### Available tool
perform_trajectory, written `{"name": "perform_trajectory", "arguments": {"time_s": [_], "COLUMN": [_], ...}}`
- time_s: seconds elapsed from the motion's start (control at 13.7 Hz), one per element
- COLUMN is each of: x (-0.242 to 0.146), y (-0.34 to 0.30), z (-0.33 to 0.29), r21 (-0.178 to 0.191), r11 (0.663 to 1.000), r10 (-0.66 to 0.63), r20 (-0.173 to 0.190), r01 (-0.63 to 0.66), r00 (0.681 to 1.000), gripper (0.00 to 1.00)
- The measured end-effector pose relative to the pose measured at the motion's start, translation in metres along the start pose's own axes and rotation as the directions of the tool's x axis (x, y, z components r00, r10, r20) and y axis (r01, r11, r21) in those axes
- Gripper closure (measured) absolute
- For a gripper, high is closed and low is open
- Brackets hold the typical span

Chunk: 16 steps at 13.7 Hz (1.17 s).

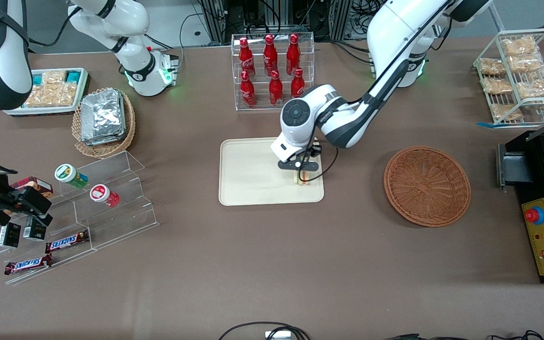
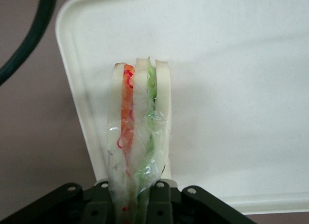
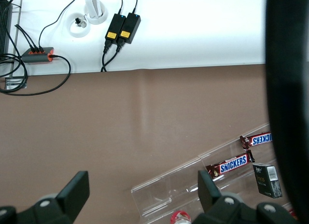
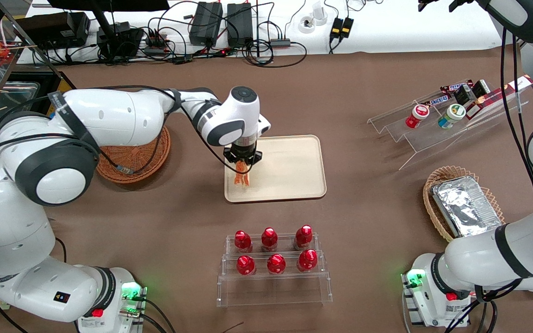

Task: Place sandwich from basket to tray
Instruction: 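Carry the sandwich over the cream tray and lower it onto it, then open the left gripper to release the sandwich on the tray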

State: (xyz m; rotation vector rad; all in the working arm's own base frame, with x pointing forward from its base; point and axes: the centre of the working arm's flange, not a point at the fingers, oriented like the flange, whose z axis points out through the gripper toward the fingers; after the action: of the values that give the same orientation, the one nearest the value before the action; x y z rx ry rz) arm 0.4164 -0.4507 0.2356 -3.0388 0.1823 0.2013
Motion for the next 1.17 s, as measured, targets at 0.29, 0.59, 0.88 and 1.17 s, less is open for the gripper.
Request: {"name": "perform_trajectory", "arguments": {"time_s": [0.29, 0.59, 0.88, 1.17], "x": [-0.002, -0.002, 0.001, 0.029], "y": [0.003, 0.003, 0.004, 0.001], "z": [0.008, 0.013, 0.013, -0.028], "r21": [0.017, 0.02, 0.017, 0.008], "r11": [1.0, 1.0, 1.0, 0.993], "r10": [0.008, 0.007, -0.005, -0.119], "r20": [-0.003, 0.006, 0.004, -0.027], "r01": [-0.008, -0.007, 0.005, 0.119], "r00": [1.0, 1.0, 1.0, 0.993], "gripper": [0.82, 0.63, 0.23, 0.0]}}
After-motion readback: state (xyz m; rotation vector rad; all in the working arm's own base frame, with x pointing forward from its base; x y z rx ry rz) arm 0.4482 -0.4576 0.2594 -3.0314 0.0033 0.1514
